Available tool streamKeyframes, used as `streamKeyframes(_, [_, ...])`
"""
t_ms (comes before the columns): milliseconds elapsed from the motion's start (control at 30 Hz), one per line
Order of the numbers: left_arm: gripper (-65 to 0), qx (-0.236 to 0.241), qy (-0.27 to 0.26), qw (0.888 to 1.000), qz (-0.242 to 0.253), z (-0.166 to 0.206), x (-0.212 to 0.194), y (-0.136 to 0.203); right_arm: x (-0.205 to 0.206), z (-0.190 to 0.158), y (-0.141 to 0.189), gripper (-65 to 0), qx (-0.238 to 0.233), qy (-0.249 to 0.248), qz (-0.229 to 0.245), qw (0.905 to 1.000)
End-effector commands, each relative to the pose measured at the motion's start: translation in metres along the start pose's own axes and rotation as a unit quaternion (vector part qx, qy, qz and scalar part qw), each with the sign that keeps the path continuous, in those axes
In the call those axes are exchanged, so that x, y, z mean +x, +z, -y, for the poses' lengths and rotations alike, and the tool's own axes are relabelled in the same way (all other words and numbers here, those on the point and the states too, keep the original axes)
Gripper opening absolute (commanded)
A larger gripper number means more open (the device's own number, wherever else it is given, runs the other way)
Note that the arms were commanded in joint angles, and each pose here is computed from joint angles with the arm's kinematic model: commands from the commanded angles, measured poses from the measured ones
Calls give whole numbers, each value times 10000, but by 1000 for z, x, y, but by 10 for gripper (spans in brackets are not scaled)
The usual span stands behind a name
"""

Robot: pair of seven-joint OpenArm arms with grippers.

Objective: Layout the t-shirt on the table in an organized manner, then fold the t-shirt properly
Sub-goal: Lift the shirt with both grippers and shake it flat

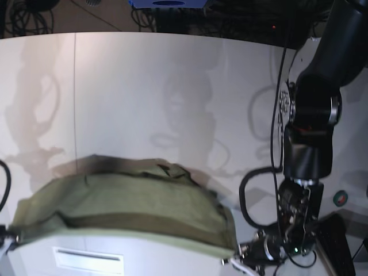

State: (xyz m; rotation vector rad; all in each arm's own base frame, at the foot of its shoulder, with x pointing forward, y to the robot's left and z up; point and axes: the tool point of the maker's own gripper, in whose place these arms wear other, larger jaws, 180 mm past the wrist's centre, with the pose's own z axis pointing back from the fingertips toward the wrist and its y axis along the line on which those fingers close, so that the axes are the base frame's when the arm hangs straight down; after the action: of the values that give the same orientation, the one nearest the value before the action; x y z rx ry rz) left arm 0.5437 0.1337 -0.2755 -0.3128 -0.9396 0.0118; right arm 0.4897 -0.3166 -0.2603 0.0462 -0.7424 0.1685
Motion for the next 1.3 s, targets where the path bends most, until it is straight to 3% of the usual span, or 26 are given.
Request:
streamKeyframes(0, [-650, -101, -86, 9978, 653, 11, 61, 12, 47, 22, 29, -650, -261, 64, 602, 9978])
streamKeyframes(133, [-650, -428, -258, 9884, 1433, 51, 140, 38, 113, 48, 81, -650, -595, 149, 1266, 9901])
streamKeyframes(267, [-650, -698, -579, 9707, 2225, 86, 188, 79, 157, 64, 137, -650, -985, 364, 1922, 9757])
streamKeyframes(367, [-650, -813, -786, 9571, 2669, 102, 202, 107, 165, 65, 168, -650, -1329, 663, 2057, 9673])
streamKeyframes(433, [-650, -836, -878, 9541, 2737, 104, 191, 114, 148, 59, 169, -650, -1511, 887, 1720, 9694])
streamKeyframes(600, [-650, -624, -915, 9781, 1761, 77, 93, 90, 70, 24, 121, -650, -1445, 1451, 892, 9747])
streamKeyframes(800, [-650, -287, -479, 9984, 126, 26, -72, 53, -66, -8, 51, -650, -672, 578, 62, 9960])
streamKeyframes(867, [-650, -174, -242, 9988, -386, 11, -126, 46, -114, -22, 31, -650, -413, 334, -189, 9984])
streamKeyframes(1033, [-650, 166, -86, 9961, -866, -28, -212, 59, -218, -53, 3, -650, 70, -140, -846, 9963])
streamKeyframes(1267, [-650, 356, -66, 9884, -1478, -47, -286, 96, -313, -77, 13, -650, 250, -513, -1392, 9886])
